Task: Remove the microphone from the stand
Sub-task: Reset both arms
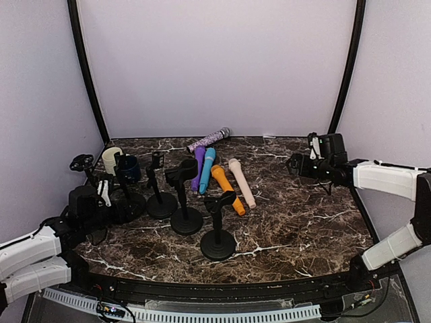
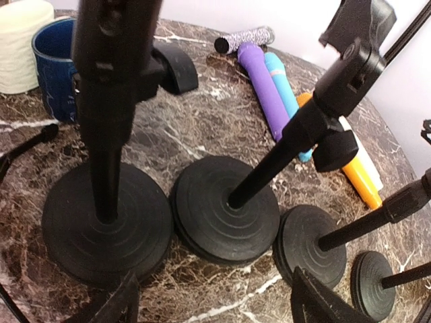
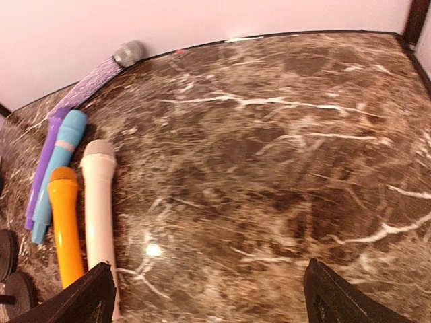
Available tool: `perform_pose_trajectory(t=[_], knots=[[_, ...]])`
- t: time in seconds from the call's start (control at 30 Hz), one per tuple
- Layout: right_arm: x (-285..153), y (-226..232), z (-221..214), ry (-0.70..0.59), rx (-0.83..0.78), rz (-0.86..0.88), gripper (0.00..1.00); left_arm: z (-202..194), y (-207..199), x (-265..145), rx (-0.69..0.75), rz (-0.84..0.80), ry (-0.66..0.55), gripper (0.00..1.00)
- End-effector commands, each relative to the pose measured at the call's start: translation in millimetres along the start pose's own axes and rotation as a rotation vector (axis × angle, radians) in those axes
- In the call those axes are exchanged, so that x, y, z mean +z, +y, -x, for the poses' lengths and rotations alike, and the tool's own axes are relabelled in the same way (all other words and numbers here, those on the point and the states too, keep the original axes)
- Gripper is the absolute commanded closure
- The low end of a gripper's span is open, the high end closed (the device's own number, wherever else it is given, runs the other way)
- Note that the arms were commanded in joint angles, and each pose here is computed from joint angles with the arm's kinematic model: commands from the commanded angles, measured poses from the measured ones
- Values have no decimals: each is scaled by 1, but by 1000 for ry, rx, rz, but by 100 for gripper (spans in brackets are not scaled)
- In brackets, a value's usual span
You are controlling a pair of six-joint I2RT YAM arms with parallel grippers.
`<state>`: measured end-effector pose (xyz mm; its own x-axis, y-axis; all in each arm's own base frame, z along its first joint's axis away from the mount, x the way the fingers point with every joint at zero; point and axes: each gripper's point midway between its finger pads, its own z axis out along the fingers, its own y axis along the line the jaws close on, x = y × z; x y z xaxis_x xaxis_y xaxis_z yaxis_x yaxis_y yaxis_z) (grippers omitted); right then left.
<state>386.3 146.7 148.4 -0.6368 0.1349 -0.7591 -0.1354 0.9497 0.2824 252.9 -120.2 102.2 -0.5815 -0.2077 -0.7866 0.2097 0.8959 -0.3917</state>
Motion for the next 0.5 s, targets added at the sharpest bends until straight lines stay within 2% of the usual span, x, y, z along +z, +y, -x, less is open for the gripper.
perform_pose_trajectory(t=[0.0, 0.27, 0.47], knots=[[-36, -48, 23, -177, 58, -76, 1, 23, 9, -8, 34, 36, -89, 21], [-80, -134, 23, -346, 142, -223, 2, 53, 37, -14, 30, 99, -190, 21], [-105, -147, 24, -493, 130, -284, 1, 66, 47, -26, 46, 154, -274, 21]])
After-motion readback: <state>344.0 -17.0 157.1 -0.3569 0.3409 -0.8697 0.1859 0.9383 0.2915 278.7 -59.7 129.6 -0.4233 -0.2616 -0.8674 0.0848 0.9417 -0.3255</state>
